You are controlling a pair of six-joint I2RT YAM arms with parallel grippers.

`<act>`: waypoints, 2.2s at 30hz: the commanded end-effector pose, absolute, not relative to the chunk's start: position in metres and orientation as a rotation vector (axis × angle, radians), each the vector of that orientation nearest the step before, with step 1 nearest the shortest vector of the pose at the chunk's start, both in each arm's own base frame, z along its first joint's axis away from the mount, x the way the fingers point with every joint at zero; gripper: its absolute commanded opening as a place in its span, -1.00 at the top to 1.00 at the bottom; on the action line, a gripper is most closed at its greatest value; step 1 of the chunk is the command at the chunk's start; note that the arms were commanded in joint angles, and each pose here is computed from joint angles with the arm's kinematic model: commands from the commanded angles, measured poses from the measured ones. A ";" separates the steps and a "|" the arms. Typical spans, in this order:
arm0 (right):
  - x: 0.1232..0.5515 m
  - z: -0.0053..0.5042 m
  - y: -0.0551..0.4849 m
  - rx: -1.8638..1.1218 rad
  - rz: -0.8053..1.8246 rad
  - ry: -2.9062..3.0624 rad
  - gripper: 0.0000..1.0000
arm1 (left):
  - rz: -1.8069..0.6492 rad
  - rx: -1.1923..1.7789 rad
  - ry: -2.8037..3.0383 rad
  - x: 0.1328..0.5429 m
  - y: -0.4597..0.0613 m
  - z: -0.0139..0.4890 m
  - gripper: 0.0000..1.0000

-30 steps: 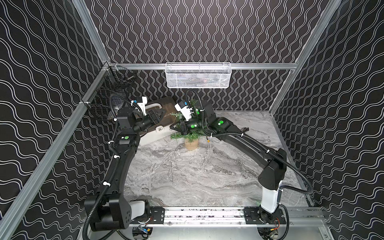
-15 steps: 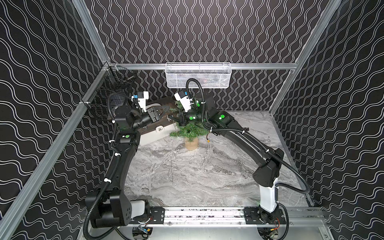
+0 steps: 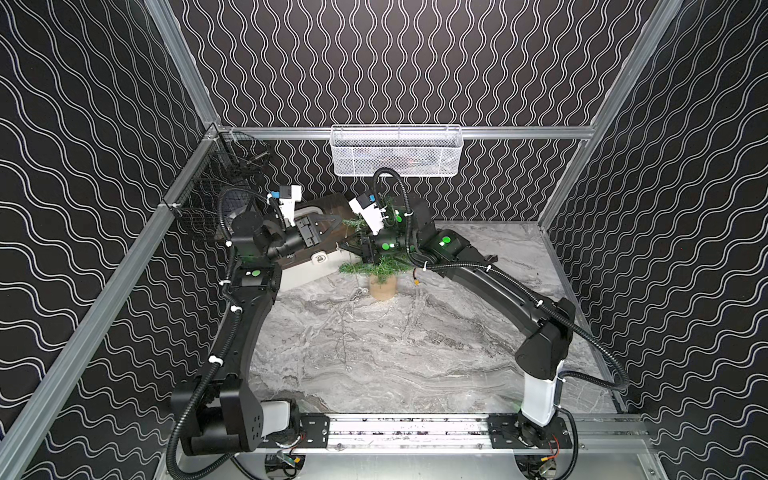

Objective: Remove string lights from the small christmas tree
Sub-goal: Remove the light string from the Christmas tree.

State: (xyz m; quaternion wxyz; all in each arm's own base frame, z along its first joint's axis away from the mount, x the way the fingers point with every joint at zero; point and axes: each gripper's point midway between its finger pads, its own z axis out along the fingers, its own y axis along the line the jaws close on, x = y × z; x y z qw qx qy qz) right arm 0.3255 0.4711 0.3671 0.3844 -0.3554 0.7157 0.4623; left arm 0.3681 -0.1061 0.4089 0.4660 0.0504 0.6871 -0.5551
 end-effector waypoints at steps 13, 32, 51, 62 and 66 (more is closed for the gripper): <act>0.319 0.375 0.473 -0.939 1.202 1.755 0.91 | -1.414 0.197 1.768 0.373 -0.127 0.392 0.37; 0.320 0.362 0.466 -0.912 1.161 1.805 0.54 | -1.185 0.122 1.842 0.388 -0.114 0.391 1.00; 0.396 0.326 0.398 -0.468 0.952 1.971 -0.19 | -1.090 0.143 1.833 0.401 -0.109 0.431 1.00; 0.384 0.332 0.385 -0.442 0.948 1.967 -0.16 | -0.932 0.015 1.865 0.416 -0.075 0.426 1.00; 0.387 0.324 0.376 -0.402 0.898 1.992 -0.16 | -0.753 -0.141 1.927 0.409 -0.040 0.411 1.00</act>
